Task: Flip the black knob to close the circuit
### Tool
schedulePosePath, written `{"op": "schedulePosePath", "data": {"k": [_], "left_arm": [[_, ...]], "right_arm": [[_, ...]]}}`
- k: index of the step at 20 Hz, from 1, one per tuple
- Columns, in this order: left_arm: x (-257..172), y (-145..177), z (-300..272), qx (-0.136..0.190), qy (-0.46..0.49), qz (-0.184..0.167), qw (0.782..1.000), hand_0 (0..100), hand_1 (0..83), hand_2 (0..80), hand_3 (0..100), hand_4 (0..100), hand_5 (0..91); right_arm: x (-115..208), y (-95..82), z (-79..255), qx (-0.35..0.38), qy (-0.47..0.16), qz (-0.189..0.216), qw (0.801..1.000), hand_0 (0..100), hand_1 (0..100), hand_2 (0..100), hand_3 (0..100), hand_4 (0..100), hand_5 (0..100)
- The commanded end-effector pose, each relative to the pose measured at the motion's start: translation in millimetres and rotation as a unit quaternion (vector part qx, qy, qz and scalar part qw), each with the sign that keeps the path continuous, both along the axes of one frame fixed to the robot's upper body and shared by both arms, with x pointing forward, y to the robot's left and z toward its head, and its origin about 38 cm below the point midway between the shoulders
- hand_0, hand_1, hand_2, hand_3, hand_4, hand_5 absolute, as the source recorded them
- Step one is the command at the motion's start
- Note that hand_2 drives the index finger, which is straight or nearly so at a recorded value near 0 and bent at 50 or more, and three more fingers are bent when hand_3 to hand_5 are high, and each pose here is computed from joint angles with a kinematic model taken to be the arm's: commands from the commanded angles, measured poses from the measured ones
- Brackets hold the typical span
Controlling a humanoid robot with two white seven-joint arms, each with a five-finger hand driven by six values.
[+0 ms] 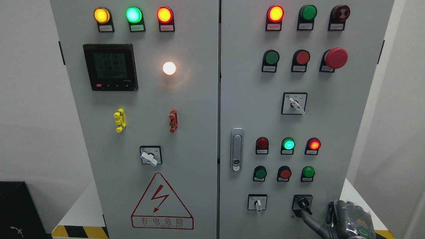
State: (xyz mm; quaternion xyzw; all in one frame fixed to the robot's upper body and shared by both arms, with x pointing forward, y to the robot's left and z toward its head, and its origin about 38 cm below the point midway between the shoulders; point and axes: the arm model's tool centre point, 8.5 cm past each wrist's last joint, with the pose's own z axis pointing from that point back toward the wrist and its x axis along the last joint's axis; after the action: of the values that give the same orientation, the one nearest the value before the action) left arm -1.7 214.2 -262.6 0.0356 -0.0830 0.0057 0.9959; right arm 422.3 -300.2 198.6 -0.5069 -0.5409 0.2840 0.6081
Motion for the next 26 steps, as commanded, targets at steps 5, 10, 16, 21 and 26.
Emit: {"op": "schedulePosePath", "data": {"k": [5,10,16,21,26], "left_arm": [[-7.1,-0.6,0.3,0.000,0.011,-0.020,1.000,0,0.0,0.0,0,0,0.0],[-7.1,-0.7,0.3,0.000,0.011,-0.021,1.000,0,0.0,0.0,0,0,0.0],[-7.0,-0.7,0.3,0.000,0.010,-0.021,1.000,0,0.0,0.0,0,0,0.0],[-7.1,-0.7,0.3,0.000,0.011,-0.021,1.000,0,0.0,0.0,0,0,0.0],[-7.1,-0.6,0.3,0.000,0.011,-0.020,1.000,0,0.0,0.0,0,0,0.0]], "right_arm": [[-3.9,0.3,-3.8,-0.009,0.005,0.007,1.000,0,15,77,96,77,80],[-2.4,13.5,-5.7,-0.013,0.006,0.023,1.000,0,15,77,96,77,80],[-1.2,23.3,-7.8,-0.017,0.009,0.035,0.999,0,15,77,96,77,80],[-3.7,23.7,-12.3,-0.017,0.013,0.037,0.999,0,15,77,96,77,80],[-7.0,29.7,-13.6,-0.017,0.010,0.045,0.999,0,15,77,95,77,80]]}}
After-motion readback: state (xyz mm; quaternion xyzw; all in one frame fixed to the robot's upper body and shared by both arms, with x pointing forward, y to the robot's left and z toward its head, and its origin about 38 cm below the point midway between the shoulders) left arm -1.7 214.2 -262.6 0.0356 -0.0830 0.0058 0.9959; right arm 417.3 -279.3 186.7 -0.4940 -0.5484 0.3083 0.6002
